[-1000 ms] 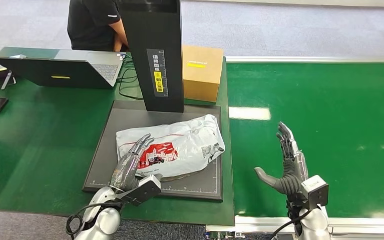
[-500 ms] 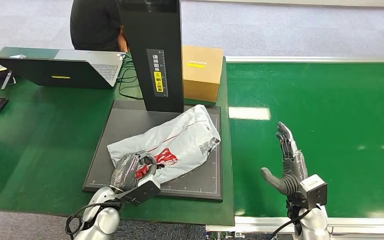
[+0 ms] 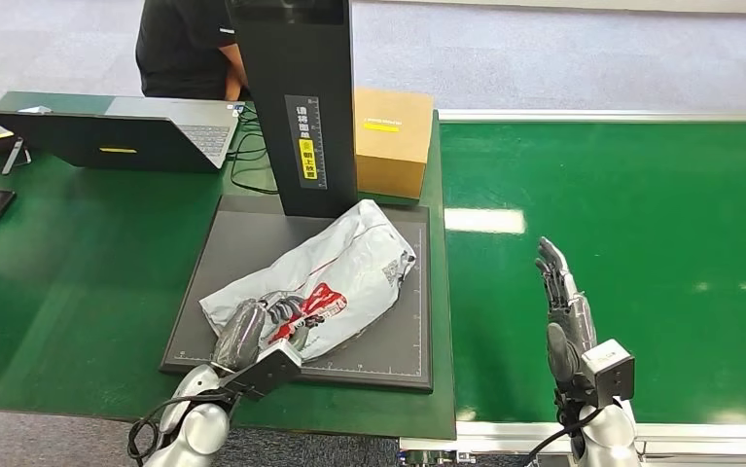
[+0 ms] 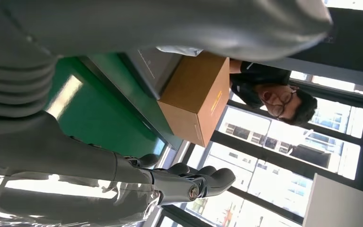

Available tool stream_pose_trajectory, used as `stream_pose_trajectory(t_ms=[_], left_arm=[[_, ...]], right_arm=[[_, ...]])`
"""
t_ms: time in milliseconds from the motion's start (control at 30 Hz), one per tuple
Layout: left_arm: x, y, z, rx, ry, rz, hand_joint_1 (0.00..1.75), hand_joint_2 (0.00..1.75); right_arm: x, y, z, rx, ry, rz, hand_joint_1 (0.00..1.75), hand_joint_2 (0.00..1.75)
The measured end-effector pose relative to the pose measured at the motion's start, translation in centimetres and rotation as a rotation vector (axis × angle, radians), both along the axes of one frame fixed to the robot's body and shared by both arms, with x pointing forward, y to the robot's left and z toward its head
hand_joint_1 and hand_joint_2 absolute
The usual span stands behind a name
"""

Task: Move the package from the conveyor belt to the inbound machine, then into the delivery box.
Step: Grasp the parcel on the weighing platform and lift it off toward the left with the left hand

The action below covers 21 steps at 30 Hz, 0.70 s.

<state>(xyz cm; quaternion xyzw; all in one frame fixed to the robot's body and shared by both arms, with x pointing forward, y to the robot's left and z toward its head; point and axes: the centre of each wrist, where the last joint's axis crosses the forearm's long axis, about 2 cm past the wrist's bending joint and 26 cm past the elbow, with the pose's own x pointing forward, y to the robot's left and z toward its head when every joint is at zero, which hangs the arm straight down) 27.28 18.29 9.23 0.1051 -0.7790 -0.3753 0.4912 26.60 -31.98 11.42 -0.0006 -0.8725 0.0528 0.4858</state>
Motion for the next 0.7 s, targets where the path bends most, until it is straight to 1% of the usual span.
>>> stream_pose_trajectory(t_ms=[200,333,400,500,633,700], left_arm=[[-0.29,0.22,-0.21,-0.111,0.039,-0.048,0.0,1.75],[-0.53,0.23,-0.36,-0.217,0.092,-0.127,0.0,1.75],[-0.7,0.17,-0.46,-0.241,0.116,-0.157,0.0,1.75],[-0.89,0.1,-0.56,-0.208,0.146,-0.159,0.0,1.75],[-0.98,-0.26,-0.5,-0.054,0.173,-0.105,0.0,1.75],[-0.98,-0.39,-0.45,-0.027,0.172,-0.095,0.0,1.75]], right_arm=[[-0.01,0.02,-0.02,0.0,0.002,0.0,0.0,0.0],[0.0,0.06,-0.15,0.001,0.007,0.003,0.0,0.0],[0.02,0.08,-0.25,0.003,0.011,0.004,0.0,0.0],[0.07,0.11,-0.35,0.004,0.015,0.005,0.0,0.0],[0.13,0.17,-0.37,0.004,0.016,0.007,0.0,0.0],[0.13,0.18,-0.37,0.004,0.016,0.007,0.0,0.0]])
